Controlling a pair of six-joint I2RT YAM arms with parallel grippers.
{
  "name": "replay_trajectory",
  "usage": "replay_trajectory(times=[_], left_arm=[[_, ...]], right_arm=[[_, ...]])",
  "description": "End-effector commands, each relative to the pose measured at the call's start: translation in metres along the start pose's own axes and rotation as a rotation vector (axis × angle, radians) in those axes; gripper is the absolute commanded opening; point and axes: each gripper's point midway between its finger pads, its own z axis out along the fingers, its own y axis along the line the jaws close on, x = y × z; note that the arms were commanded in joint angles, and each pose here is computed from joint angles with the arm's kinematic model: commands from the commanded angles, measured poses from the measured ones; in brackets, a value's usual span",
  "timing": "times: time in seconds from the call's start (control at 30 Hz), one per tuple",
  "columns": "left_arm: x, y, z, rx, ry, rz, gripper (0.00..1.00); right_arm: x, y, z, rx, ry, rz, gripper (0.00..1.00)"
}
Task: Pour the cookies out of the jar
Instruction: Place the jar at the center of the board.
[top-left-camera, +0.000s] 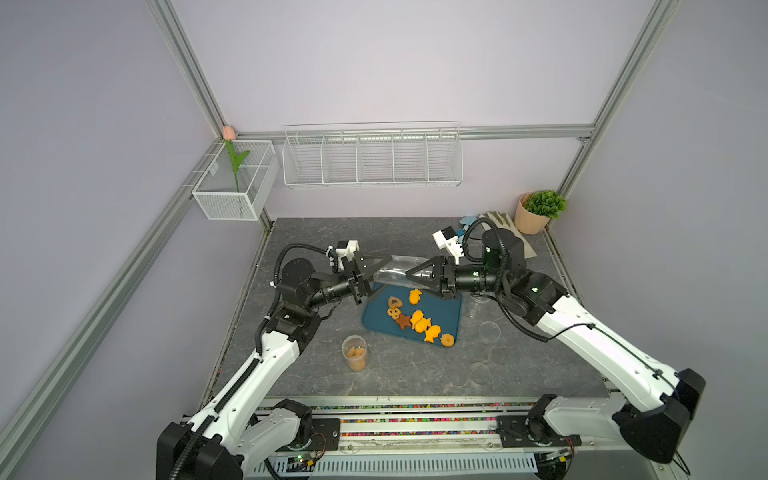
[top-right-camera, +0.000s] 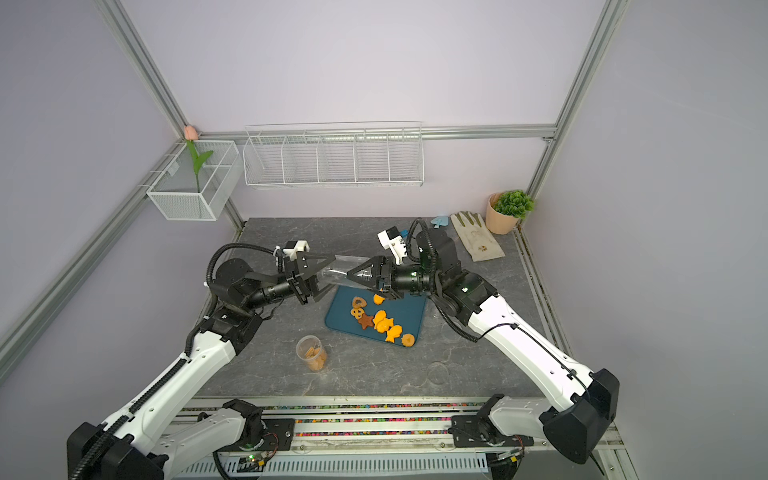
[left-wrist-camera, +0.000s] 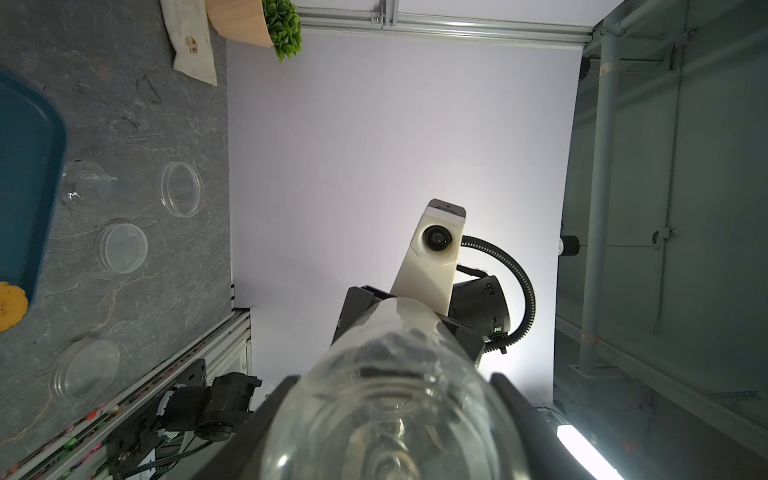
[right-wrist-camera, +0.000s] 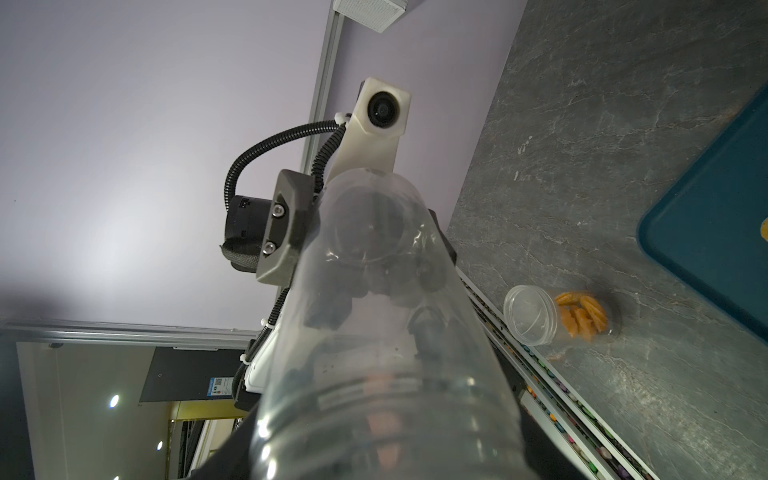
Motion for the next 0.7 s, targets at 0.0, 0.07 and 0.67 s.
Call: replay_trajectory(times=[0.0,0.07,0.67], left_arm=[[0.008,-0.011,-0.001,0.019,0.026,0.009,0.69],[0.008,-0.01,-0.001,0.016,0.028,0.004,0.74],[-0.003,0.009,-0.049,-0.245,-0.078,0.114,1.0]], right_arm=[[-0.001,0.011,-0.003,-0.041,-0.016,0.001,0.63],[-0.001,0.012,-0.003,-0.039,-0.015,-0.003,0.63],[0.023,-0.046,-0.065,0.248,-0.01,0.032,0.63]])
